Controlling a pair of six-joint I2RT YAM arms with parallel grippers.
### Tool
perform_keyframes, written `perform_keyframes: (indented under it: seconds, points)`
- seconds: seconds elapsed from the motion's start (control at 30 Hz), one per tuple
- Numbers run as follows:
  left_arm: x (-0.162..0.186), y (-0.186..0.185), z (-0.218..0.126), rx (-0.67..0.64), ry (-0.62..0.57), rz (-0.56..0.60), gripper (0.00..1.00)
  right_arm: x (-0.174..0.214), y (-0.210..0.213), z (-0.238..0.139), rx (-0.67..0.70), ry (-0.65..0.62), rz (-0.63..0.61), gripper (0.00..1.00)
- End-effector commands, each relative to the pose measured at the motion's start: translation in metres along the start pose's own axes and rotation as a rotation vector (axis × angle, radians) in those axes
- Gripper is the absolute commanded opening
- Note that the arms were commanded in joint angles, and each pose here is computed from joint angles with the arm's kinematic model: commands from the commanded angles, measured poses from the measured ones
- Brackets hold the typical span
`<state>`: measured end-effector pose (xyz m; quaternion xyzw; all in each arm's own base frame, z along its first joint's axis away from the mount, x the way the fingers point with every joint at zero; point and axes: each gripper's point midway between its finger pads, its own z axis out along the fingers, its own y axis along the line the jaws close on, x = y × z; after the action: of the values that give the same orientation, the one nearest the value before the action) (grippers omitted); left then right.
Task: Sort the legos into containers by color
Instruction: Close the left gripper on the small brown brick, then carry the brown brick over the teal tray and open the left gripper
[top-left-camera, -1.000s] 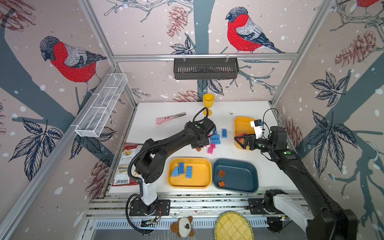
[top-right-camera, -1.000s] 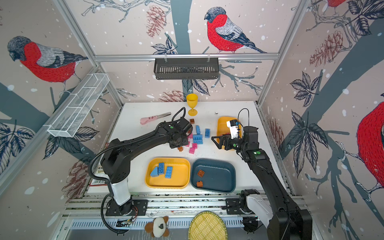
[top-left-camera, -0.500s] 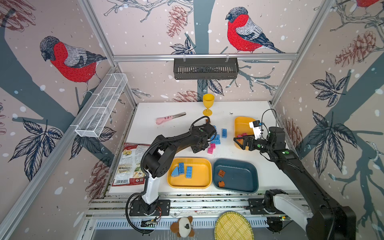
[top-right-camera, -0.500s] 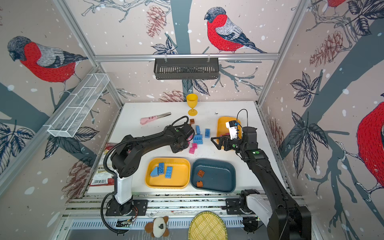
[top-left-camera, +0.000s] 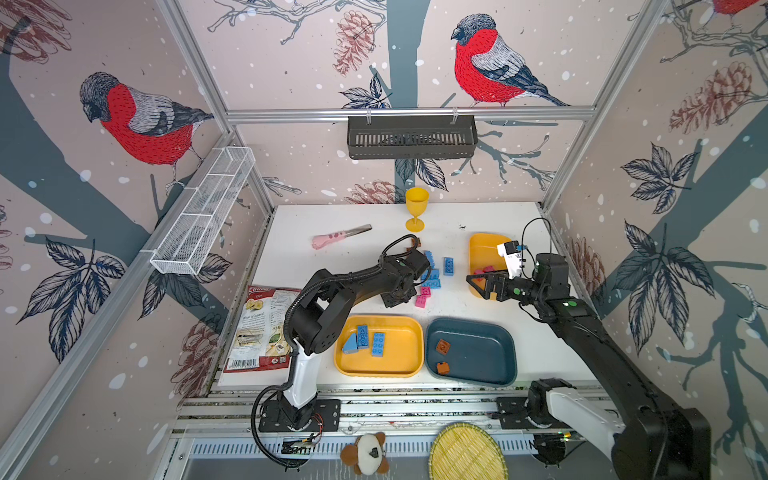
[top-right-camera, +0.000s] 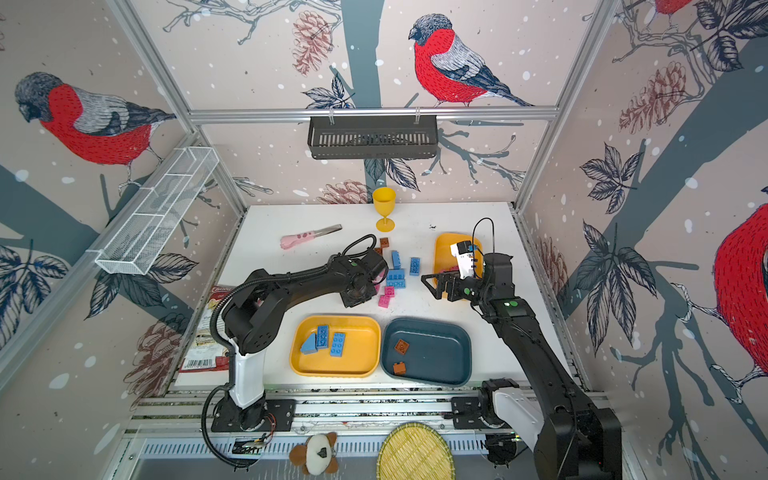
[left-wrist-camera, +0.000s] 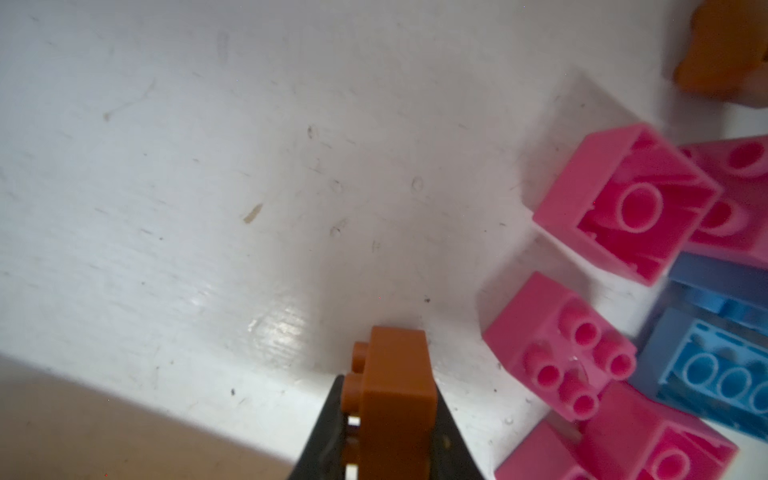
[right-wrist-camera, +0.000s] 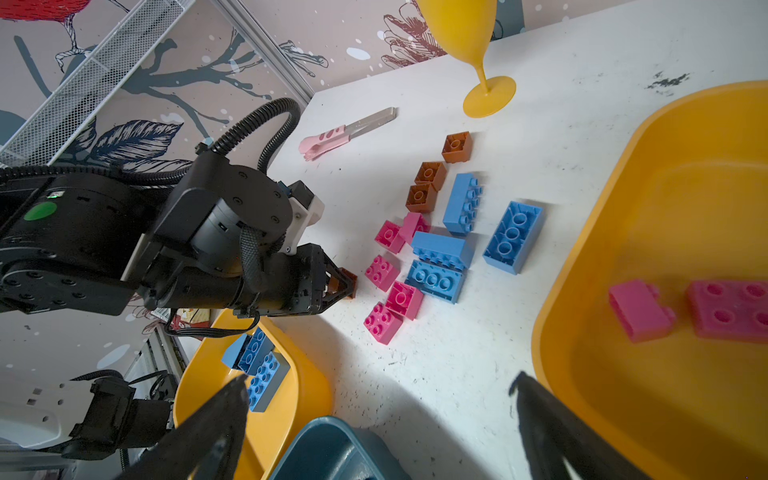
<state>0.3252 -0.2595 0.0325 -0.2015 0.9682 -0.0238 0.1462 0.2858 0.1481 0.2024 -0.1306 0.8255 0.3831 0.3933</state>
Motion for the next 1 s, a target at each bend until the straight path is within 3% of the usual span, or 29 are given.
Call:
perform_keyframes:
  seconds: [0.0, 0.23, 0.4, 0.6, 0.8, 0.97]
  points:
    - [-0.011, -0.008, -0.018, 0.039, -0.037, 0.063, 0.15, -0.008, 0.004, -0.001, -0.011, -0.023, -0.023, 1.0]
    - [0.008, -0.061, -0.09, 0.301, -0.043, 0.461, 0.16, -0.008, 0.001, -0.007, 0.02, -0.013, -0.013, 1.0]
    - [0.066, -0.081, -0.134, 0.593, 0.099, 0.713, 0.17, 0.001, 0.005, -0.013, 0.021, -0.005, 0.019, 0.99]
    - [0.135, -0.086, -0.151, 0.704, 0.165, 0.916, 0.19, 0.014, 0.011, -0.023, 0.022, -0.01, 0.053, 1.0]
    - [0.16, -0.086, -0.123, 0.654, 0.193, 0.963, 0.37, 0.017, 0.013, -0.028, 0.037, -0.009, 0.052, 0.99]
    - [0.147, -0.09, -0.129, 0.638, 0.117, 0.977, 0.67, 0.015, 0.014, -0.033, 0.051, -0.019, 0.038, 1.0]
